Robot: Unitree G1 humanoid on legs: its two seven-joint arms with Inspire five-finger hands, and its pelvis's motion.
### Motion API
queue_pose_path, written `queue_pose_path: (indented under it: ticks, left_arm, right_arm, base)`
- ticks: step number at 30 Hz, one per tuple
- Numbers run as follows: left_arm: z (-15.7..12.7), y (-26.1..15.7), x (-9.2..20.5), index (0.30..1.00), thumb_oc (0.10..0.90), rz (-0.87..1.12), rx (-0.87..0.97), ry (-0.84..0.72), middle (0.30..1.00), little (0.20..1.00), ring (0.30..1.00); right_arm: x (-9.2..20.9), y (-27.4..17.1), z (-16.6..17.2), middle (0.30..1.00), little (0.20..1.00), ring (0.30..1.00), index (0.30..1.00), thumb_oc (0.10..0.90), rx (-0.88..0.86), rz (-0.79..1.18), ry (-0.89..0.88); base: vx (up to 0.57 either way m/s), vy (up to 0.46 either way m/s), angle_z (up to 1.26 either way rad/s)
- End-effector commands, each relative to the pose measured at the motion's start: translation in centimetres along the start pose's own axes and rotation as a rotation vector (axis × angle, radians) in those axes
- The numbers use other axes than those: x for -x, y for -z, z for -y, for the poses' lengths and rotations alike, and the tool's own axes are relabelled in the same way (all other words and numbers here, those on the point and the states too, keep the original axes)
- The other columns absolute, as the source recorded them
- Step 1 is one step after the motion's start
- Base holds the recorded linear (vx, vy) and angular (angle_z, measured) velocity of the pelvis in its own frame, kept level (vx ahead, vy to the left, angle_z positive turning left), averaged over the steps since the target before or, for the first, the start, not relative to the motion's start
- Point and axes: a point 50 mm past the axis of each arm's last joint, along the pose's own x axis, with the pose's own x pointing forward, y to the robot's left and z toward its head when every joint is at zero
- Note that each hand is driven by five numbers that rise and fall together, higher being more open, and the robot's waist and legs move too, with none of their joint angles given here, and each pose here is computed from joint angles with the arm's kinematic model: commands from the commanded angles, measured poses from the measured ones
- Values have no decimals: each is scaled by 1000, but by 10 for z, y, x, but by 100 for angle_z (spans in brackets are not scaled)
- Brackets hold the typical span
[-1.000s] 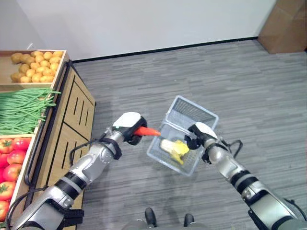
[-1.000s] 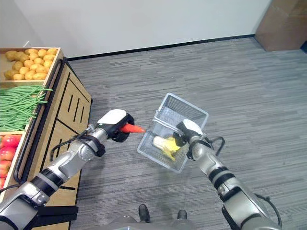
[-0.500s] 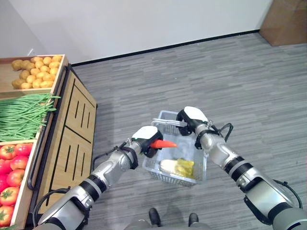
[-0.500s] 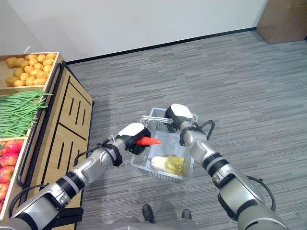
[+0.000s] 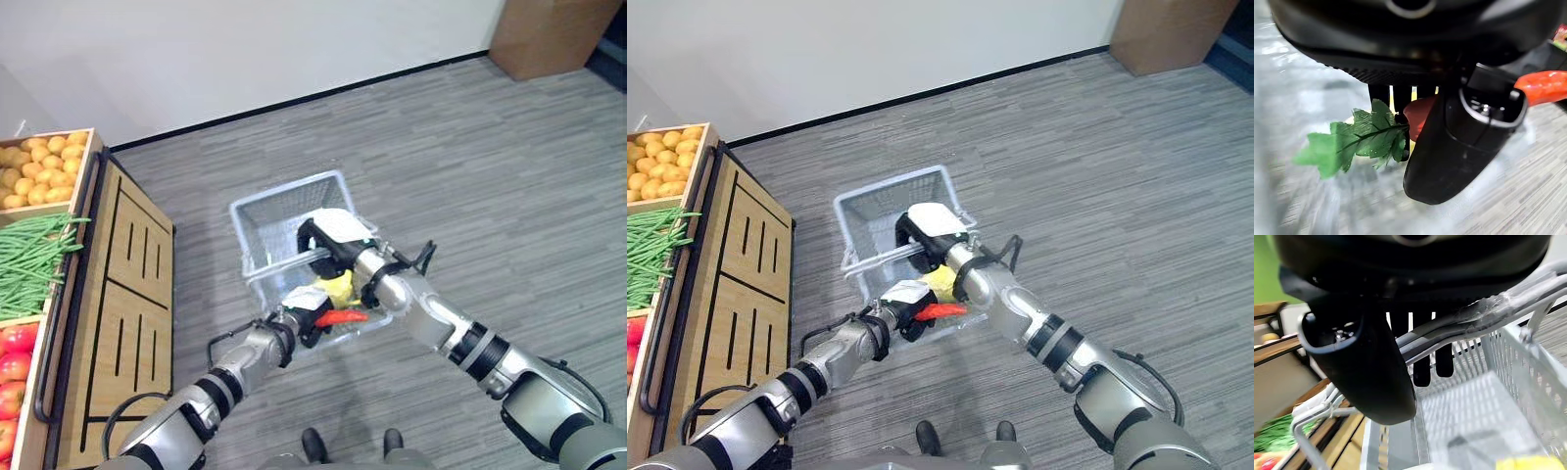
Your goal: Get the vegetables into the basket
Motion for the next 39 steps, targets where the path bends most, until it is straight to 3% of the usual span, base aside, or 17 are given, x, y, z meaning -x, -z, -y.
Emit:
queue_pose_path:
  ticks: [1, 11, 12, 13, 22, 39]
  left_arm:
    - [-40, -17, -22, 300, 400, 31, -131, -112, 300, 300, 300]
    - [-23, -13, -25, 300, 400, -8, -225, -37, 300, 300, 300]
    - [-20, -11, -25, 506, 547, -17, -227, -24, 506, 506, 506]
    - [-14, -10, -24, 1000, 900, -16, -247, -2, 1000, 1000, 1000]
    - [7, 1, -18, 1000, 900, -39, -287, 77, 1000, 1000, 1000]
    - [5, -6, -19, 1000, 900, 6, -360, 91, 1000, 1000, 1000]
  right_arm:
    - [-20, -101, 51, 300, 300, 300, 300, 400, -197, 474, 140]
    - [-5, -122, 42, 300, 300, 300, 300, 400, -392, 595, 10]
    - [-3, -124, 44, 300, 300, 300, 300, 400, -395, 609, 15]
    - [0, -126, 46, 300, 300, 300, 300, 400, -404, 629, 26]
    - [-1, -132, 38, 300, 300, 300, 300, 400, -451, 649, -15]
    - [-6, -122, 30, 300, 300, 300, 300, 400, -392, 586, 1]
  base:
    - [-12, -37, -22]
    - [-2, -8, -4]
    - [0, 0, 0]
    - [0, 0, 0]
    - [0, 0, 0]
    - [1, 9, 1]
